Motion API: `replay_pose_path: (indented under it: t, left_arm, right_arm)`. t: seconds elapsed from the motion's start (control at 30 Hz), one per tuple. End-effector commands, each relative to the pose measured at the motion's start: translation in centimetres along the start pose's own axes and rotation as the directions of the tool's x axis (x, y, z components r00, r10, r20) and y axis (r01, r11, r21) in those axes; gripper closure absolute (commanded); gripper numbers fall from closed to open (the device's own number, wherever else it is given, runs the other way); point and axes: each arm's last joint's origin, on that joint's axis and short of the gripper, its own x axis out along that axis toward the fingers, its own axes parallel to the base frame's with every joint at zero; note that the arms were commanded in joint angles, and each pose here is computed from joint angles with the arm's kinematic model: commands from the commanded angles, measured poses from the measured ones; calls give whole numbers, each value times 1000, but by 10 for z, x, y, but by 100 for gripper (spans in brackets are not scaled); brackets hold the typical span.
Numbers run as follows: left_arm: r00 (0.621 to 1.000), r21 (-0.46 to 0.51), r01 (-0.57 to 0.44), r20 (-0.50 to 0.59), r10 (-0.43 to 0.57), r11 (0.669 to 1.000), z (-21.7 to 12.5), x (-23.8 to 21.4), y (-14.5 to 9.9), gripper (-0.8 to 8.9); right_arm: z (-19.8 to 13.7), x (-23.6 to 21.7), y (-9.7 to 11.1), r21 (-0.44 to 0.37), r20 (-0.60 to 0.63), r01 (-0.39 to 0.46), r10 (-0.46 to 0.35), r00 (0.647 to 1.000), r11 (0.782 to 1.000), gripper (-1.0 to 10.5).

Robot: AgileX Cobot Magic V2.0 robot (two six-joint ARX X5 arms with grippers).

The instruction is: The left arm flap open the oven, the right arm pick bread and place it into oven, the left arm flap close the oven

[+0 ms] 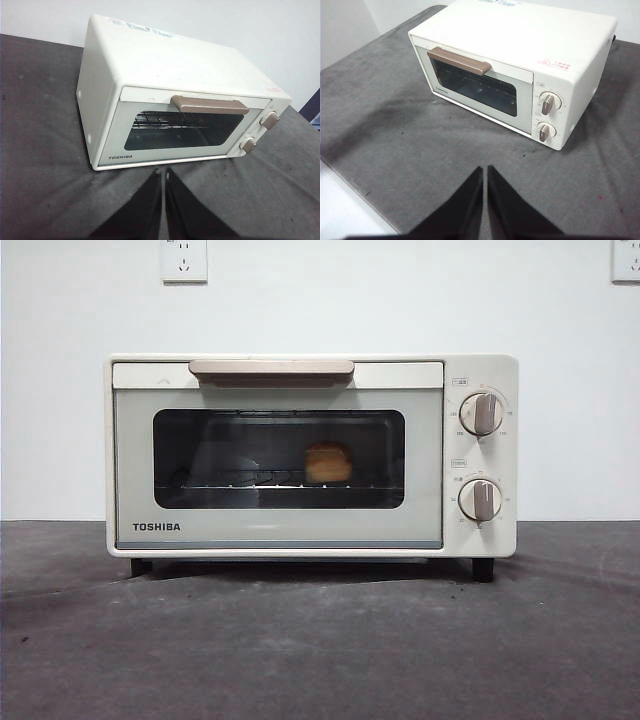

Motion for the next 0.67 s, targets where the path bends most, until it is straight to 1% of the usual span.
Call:
replay_pose_path:
  t: [0.03, 0.23, 0.4, 0.43, 0.47, 0.57, 0.67]
  left_arm:
    - [1000, 26, 2, 24, -2, 1000, 4, -3, -3, 792]
    - [999, 41, 7, 51, -9, 999, 0, 1, 0, 792]
    - [999, 46, 8, 51, -10, 999, -20, 10, 10, 792]
    - [998, 72, 7, 55, -11, 997, -27, 12, 12, 792]
    - [997, 133, 5, 71, -15, 991, -33, 15, 15, 792]
    - [991, 243, 1, 127, -33, 970, -57, 26, 27, 792]
    - [983, 277, -2, 180, -49, 961, -82, 38, 39, 792]
  right_arm:
    - [4, -3, 1, -14, 21, -13, 14, 1000, 1000, 937]
    - [4, -3, 1, -14, 21, -13, 14, 1000, 1000, 937]
    - [4, -3, 1, -14, 21, -13, 14, 1000, 1000, 937]
    - [4, -3, 1, -14, 21, -13, 14, 1000, 1000, 937]
    - [4, -3, 1, -14, 21, -13, 14, 1000, 1000, 937]
    - [4, -3, 1, -14, 21, -13, 14, 1000, 1000, 937]
    - [4, -3, 1, -14, 21, -13, 14, 1000, 1000, 937]
